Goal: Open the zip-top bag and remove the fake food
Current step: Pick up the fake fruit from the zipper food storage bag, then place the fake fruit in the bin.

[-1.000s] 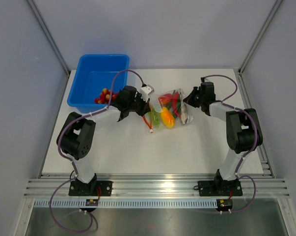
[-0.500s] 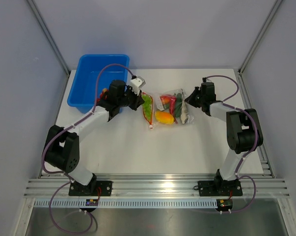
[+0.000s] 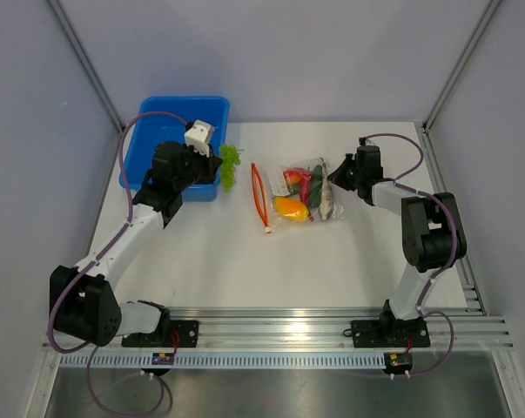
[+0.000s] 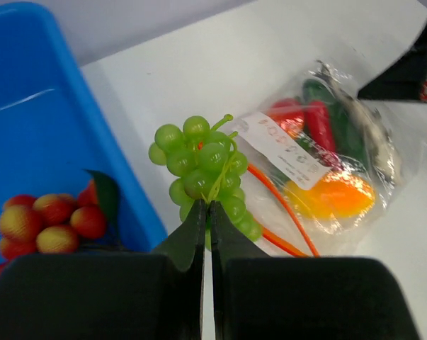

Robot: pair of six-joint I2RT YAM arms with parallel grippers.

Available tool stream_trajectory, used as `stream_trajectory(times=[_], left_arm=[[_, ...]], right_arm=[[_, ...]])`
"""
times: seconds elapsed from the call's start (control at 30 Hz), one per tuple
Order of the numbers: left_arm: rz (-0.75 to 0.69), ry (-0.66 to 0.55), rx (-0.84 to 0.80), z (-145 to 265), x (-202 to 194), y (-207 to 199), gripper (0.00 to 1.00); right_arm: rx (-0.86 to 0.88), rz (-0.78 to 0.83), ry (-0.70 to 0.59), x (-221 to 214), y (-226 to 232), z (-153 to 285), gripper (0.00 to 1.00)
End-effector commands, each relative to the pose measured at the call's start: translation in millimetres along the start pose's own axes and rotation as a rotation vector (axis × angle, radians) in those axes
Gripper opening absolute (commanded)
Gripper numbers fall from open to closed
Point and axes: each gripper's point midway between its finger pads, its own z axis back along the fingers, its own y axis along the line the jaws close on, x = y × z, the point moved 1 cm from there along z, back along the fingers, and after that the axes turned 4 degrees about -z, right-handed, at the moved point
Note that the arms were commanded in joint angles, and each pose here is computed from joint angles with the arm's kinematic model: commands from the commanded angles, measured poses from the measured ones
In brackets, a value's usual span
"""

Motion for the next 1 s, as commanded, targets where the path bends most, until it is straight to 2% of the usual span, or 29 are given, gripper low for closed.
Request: stream_trajectory(times=[0.0,0.23,0.33,0.6,0.73,0.87,0.9,0.97], left_arm=[[0.046,-0.156,0.183,21,39,41,0.0],[0.117,-0.241,0.415,44,43,102,0.0],[0.14,-0.224,0.525,44,31,132,0.0],[0.185,-0.129,0.545,21,0,172,0.0],[0.182,-0.106,0.521,14,-8,174,0.0],[0.181,-0.093,0.498,10,-10,171,0.22],[0.179,-0.099,0.498,11,-9,172,0.35],[0.174,-0.106,0.494,13,-11,170,0.48]], right_arm=[[0.027,0.002,-0.033,15,10,6,0.0],[0.035,0.004,-0.029,14,12,6,0.0],[0.037,0.005,-0.026,14,11,6,0.0],[0.036,0.012,-0.023,14,11,6,0.0],[0.037,0.015,-0.017,12,11,6,0.0],[0.041,0.022,-0.017,12,12,7,0.0],[0.039,0.021,-0.014,12,12,7,0.0],[0.039,0.023,-0.017,13,12,7,0.0]])
